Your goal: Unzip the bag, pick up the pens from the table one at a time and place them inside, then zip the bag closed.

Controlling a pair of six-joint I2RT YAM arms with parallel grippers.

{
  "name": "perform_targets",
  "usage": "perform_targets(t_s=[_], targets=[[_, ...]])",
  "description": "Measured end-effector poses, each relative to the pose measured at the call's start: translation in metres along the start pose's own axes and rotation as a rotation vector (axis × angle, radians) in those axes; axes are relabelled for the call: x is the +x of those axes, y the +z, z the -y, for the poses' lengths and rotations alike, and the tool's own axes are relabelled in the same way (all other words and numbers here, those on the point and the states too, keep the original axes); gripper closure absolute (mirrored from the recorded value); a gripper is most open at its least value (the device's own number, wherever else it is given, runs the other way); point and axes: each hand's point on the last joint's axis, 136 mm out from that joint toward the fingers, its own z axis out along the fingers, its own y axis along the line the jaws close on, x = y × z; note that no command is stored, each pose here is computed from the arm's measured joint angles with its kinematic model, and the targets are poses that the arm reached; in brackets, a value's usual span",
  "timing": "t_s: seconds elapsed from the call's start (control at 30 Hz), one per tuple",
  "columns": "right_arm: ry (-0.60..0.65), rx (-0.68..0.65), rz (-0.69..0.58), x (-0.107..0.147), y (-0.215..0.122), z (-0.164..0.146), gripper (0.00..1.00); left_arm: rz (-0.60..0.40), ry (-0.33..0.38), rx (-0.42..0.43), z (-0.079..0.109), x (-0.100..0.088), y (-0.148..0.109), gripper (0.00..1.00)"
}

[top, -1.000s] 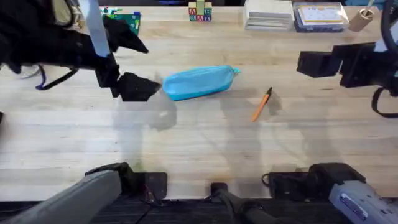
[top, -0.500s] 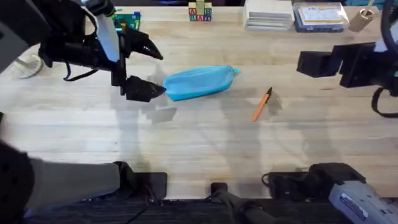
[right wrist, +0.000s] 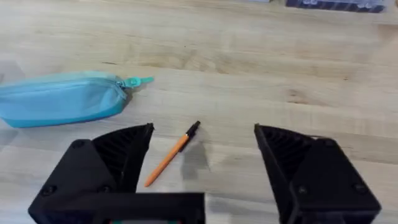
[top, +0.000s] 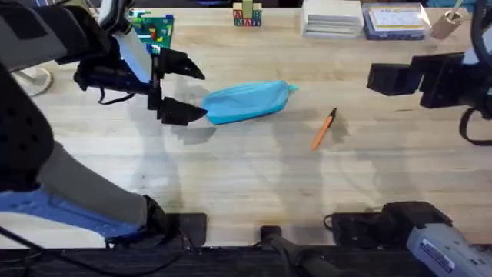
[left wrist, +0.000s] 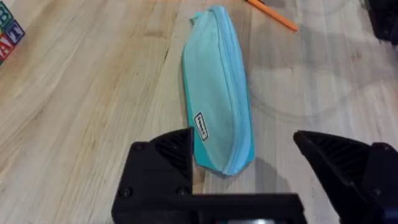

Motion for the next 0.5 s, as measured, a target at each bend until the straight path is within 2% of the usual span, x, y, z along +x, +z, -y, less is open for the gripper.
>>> perform_targets(t_s=[0.1,0.5], targets=[[0.0,0.0,0.0,0.0,0.0,0.0,0.004,0.014,-0.015,0.013,-0.004,0.01,0.006,0.007],[0.0,0.0,0.0,0.0,0.0,0.0,0.004,0.026,-0.003,0.011,-0.011,0.017,0.01,0.008]])
